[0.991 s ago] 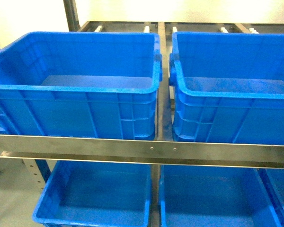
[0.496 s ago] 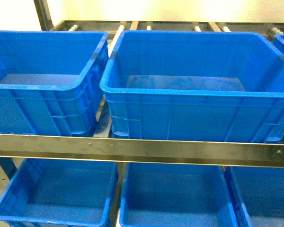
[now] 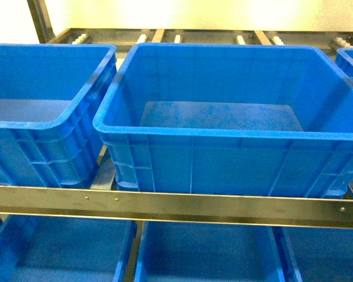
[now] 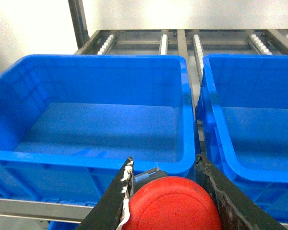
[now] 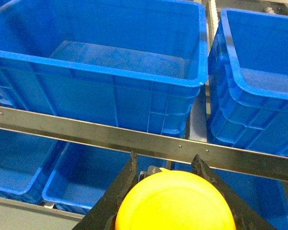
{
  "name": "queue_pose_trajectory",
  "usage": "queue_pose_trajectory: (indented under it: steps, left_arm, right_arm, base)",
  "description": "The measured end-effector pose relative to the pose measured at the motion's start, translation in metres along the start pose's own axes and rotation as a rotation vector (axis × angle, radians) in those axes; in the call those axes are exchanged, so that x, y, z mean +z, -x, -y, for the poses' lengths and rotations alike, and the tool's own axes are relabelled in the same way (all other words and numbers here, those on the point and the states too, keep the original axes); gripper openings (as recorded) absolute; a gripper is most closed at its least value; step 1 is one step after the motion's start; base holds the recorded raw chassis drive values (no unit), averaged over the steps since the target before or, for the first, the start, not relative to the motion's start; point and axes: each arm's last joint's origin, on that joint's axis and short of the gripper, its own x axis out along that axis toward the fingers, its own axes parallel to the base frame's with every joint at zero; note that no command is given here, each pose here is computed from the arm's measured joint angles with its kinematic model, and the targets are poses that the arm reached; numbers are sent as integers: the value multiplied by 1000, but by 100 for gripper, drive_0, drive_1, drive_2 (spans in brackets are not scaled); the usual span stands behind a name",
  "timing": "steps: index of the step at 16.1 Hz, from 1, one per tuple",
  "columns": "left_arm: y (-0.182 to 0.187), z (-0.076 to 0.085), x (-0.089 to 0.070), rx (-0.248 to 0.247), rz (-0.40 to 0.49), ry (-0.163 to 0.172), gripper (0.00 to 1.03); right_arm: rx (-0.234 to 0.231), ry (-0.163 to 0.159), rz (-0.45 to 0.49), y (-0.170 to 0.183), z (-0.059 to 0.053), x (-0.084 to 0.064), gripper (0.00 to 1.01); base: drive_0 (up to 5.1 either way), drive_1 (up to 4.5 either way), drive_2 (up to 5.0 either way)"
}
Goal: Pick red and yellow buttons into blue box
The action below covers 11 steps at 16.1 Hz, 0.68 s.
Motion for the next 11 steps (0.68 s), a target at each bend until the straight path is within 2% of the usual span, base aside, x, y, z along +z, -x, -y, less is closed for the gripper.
queue_pose_trajectory:
  steps: [11]
  left_arm:
    - [-1, 0, -1, 0, -8, -3, 31]
  right_arm:
    - [0, 0, -3, 0, 0, 0, 30]
  base:
    - [0, 0, 0]
